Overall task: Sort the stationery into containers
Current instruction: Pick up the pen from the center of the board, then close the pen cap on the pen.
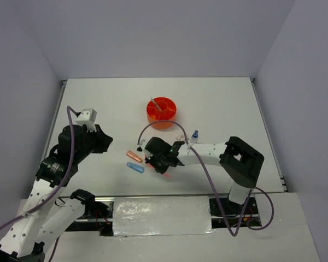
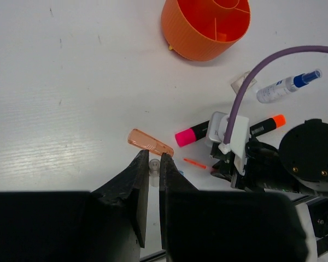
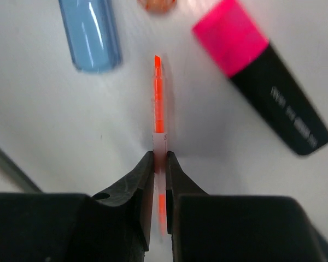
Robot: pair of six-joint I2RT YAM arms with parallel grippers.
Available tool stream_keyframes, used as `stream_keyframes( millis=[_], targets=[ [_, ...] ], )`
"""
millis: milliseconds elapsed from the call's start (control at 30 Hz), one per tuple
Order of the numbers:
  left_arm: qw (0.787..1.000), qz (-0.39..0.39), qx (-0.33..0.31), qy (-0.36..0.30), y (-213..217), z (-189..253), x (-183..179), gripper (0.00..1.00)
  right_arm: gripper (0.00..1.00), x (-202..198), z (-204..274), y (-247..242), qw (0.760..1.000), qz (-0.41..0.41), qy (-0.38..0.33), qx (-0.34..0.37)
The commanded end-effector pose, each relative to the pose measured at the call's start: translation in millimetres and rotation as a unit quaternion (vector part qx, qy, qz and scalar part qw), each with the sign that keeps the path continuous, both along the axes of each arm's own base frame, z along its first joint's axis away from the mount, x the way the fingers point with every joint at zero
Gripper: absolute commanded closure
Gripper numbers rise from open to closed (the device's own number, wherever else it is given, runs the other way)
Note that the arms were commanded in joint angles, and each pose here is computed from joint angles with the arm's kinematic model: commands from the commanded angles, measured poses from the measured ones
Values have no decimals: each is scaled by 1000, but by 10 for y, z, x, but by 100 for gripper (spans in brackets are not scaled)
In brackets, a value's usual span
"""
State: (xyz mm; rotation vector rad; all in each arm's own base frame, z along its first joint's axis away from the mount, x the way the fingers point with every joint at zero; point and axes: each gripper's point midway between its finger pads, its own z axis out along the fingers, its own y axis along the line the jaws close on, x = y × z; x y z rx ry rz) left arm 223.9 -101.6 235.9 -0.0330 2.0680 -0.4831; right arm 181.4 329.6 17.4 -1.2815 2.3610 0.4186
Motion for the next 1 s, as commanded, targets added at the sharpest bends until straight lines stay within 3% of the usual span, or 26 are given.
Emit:
stream_keyframes(
  millis=[0,167,267,367,400,467,567,767,967],
  targets=[
    [999,-21,-16,-45,-83,244,38,100,100,-83,412,-97,998,-50,-17,31],
    [990,-84,-89,-70,-371,475,-57,100,100,-130,857,-149,992,-89,-30,84],
    [969,-131,-164,-132,-537,881,-234,100,100,-274,1237,-69,979,-91,-35,177],
    [936,-163,-247,-190,-630,1260,-426,100,100,-384,1765,-21,935,-118,-28,332],
    [929,-174,-265,-194,-662,1287,-461,100,100,-479,2042,10,902,-108,-21,417],
    [904,-197,-310,-217,-707,1513,-572,100,100,-616,2381,57,861,-90,-12,500],
    [880,-230,-350,-223,-784,1612,-668,100,100,-819,2648,78,833,-54,-34,549],
    [866,-278,-367,-194,-920,1697,-735,100,100,-1013,2928,187,818,9,-73,571],
    [897,-273,-323,-131,-973,1580,-635,100,100,-839,2913,177,840,-2,-131,527]
  ],
)
